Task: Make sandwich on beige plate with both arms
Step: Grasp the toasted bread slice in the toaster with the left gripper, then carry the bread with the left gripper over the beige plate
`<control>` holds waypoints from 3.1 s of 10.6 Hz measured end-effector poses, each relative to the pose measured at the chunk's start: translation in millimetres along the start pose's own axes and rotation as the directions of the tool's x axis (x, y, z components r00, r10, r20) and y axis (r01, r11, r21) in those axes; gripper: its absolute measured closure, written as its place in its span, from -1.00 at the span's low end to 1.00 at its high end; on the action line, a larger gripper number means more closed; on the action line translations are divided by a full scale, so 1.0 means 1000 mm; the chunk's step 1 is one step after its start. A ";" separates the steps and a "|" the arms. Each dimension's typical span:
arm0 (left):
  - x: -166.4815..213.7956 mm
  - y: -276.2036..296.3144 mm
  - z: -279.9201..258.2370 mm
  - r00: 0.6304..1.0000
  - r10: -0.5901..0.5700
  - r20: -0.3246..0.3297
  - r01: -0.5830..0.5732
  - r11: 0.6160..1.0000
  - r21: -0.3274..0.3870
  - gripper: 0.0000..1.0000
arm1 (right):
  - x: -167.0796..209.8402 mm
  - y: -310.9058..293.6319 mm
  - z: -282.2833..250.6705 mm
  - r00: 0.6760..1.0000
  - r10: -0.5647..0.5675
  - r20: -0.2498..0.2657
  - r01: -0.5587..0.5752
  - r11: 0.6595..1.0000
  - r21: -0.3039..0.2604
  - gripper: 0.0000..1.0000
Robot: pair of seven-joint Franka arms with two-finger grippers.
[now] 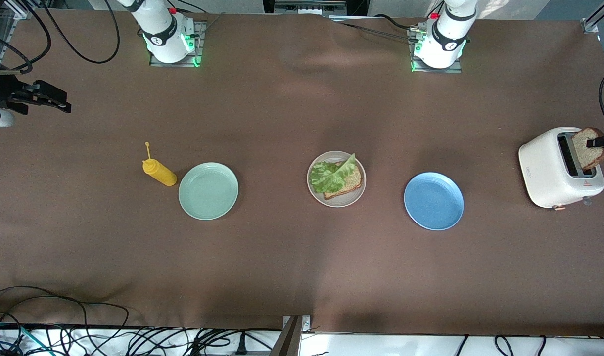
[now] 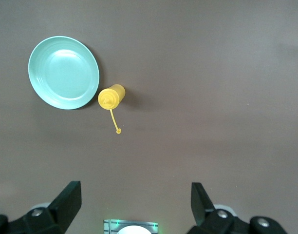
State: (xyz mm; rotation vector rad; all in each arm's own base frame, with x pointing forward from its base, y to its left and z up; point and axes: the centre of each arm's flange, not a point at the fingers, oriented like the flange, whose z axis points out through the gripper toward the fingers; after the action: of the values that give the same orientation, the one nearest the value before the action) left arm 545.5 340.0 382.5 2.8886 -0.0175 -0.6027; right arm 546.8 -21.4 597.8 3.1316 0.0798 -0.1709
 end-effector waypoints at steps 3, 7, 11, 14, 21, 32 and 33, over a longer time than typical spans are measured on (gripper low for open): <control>-0.014 0.038 -0.052 0.999 0.044 0.008 -0.043 0.996 -0.076 0.81 | 0.014 0.004 -0.001 0.997 0.007 -0.073 -0.008 1.000 -0.008 -1.00; -0.001 0.111 -0.083 0.994 0.091 -0.063 -0.103 0.968 -0.230 0.81 | 0.031 0.010 0.014 0.995 0.018 -0.094 -0.020 1.000 -0.012 -1.00; 0.052 0.231 -0.064 0.996 0.086 -0.012 -0.084 0.911 -0.404 0.81 | 0.032 0.028 0.015 0.993 0.048 -0.107 -0.050 0.999 -0.011 -1.00; 0.092 0.293 -0.035 0.990 0.136 -0.026 -0.131 0.866 -0.483 0.81 | 0.032 0.026 0.015 0.993 0.046 -0.106 -0.047 0.999 -0.011 -1.00; 0.136 0.476 0.027 0.993 0.120 0.006 -0.104 0.882 -0.460 0.81 | 0.033 0.025 0.014 0.993 0.045 -0.107 -0.046 0.999 -0.011 -1.00; 0.154 0.597 0.157 0.991 0.040 0.126 0.026 0.875 -0.483 0.81 | 0.033 0.025 0.014 0.993 0.044 -0.109 -0.046 0.999 -0.011 -1.00; 0.159 0.595 0.166 0.992 0.027 0.124 0.037 0.875 -0.484 0.81 | 0.033 0.025 0.014 0.993 0.044 -0.109 -0.046 0.999 -0.011 -1.00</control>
State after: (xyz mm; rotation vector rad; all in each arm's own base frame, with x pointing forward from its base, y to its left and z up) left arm 641.9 -282.5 282.3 2.3601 0.1090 -0.6786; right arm 579.0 -45.1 580.3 3.1239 0.0108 0.0002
